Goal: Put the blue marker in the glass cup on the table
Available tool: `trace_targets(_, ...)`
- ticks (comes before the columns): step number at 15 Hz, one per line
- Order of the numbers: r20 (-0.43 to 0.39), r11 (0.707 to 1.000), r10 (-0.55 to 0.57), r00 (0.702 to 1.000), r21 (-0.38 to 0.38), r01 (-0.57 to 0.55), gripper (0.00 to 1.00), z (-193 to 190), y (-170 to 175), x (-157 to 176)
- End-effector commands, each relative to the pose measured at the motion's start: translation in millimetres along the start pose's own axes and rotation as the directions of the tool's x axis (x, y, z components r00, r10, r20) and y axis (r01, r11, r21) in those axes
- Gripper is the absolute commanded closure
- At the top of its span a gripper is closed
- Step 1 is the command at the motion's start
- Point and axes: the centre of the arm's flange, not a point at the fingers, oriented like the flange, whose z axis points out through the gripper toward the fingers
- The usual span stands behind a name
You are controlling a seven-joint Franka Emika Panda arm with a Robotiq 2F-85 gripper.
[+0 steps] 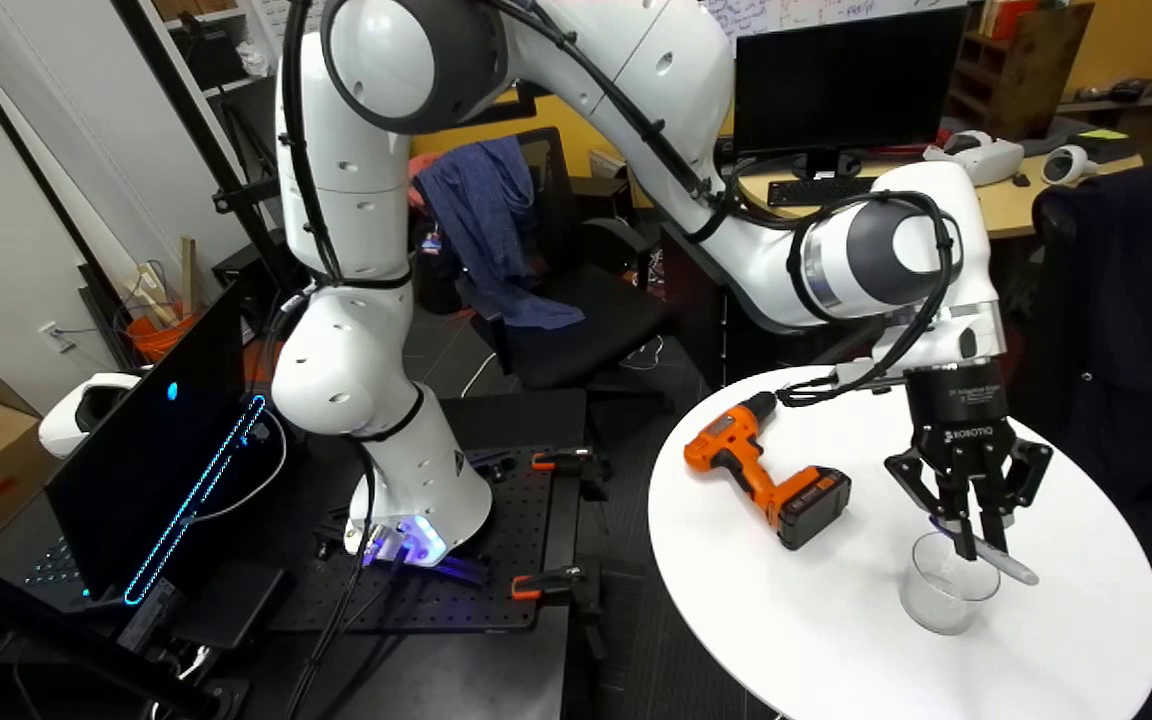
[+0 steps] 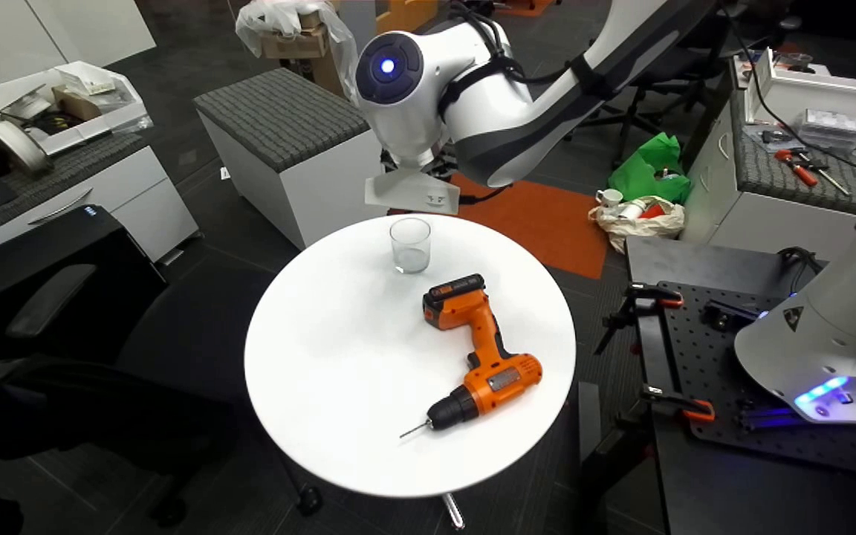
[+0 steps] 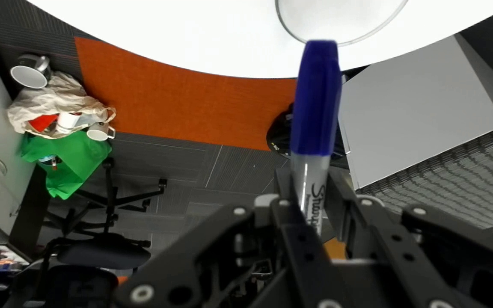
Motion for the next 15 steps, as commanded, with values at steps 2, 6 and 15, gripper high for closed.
trace_targets(2,-0.045,0.999,0.018,0.999,-0.043,-0.020,0.94,10.9,2.5,-5.3)
trace_targets(6,-0.087,0.998,0.029,0.996,-0.045,-0.033,0.94,18.7,-2.6,-8.6)
trace_targets(15,-0.155,0.998,0.049,0.987,-0.018,-0.053,0.94,27.4,-26.9,-23.5)
